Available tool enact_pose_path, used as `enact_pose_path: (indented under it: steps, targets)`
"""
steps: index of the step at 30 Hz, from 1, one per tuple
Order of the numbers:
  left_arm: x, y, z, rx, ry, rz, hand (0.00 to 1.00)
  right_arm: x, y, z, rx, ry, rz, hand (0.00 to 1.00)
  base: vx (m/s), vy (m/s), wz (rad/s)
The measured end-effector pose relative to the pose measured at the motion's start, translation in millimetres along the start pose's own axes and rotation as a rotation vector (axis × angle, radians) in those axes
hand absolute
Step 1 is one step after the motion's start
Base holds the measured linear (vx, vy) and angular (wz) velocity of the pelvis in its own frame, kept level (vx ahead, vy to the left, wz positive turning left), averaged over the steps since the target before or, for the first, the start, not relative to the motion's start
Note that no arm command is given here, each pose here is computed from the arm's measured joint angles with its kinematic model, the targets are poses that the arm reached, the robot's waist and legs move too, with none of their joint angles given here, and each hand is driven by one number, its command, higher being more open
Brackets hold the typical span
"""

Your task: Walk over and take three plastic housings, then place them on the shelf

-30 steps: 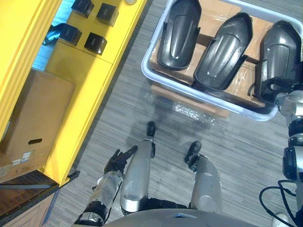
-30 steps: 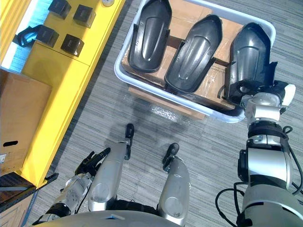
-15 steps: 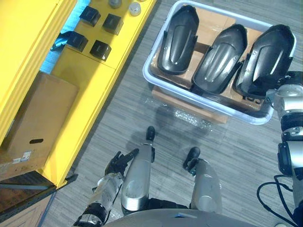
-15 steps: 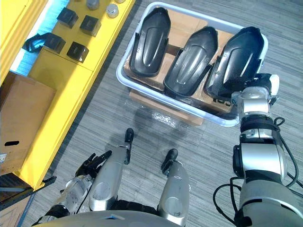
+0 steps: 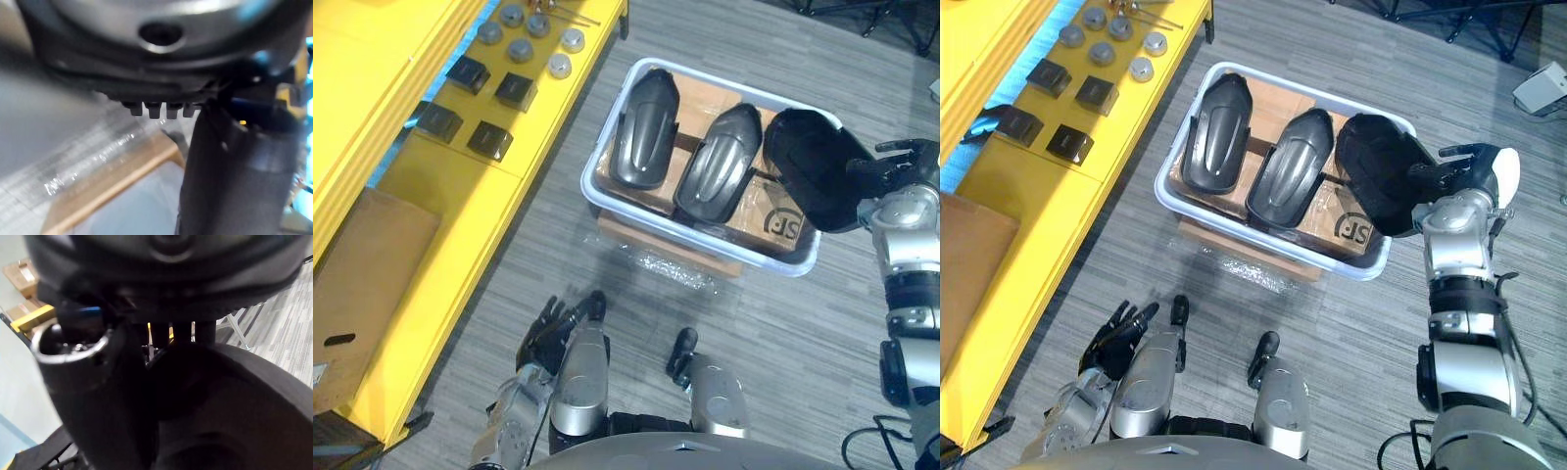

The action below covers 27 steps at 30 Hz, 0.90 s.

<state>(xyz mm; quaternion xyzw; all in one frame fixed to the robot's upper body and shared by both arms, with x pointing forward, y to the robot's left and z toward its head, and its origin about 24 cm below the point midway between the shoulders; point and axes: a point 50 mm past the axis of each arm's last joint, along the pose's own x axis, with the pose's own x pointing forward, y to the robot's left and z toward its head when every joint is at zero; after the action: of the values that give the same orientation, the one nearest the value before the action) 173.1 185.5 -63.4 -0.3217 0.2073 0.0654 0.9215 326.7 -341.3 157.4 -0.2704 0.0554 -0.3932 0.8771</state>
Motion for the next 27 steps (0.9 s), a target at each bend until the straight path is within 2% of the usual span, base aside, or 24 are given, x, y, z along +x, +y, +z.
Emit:
enact_pose_path:
  steps: [6,11,15,20,24,27]
  targets:
    - [1.8,-37.0,42.4,-0.028,-0.238,-0.112,1.00,-34.4,25.9,-28.9,-0.026,-0.024,0.045,0.00,0.10,-0.010,-0.07]
    - [9.4,-49.8,55.1,-0.044,-0.282,-0.124,1.00,-43.3,28.3,-14.0,0.006,-0.150,0.038,0.00,0.03,0.023,-0.08]
    - [16.5,-59.9,44.6,-0.057,-0.160,-0.152,1.00,-54.5,36.6,6.6,0.016,-0.309,0.057,0.00,-0.01,0.045,-0.22]
    - [29.8,-91.1,2.5,-0.109,0.192,-0.252,1.00,-83.0,72.4,21.9,0.052,-0.438,0.198,0.00,-0.04,0.014,-0.14]
    - [28.7,-110.1,-23.7,-0.124,0.386,-0.319,1.00,-98.3,88.3,36.3,0.060,-0.533,0.258,0.00,-0.05,-0.009,-0.08]
    - [29.0,-119.4,-27.9,-0.157,0.439,-0.356,1.00,-104.4,92.6,50.5,0.099,-0.604,0.279,0.00,-0.04,-0.002,-0.04]
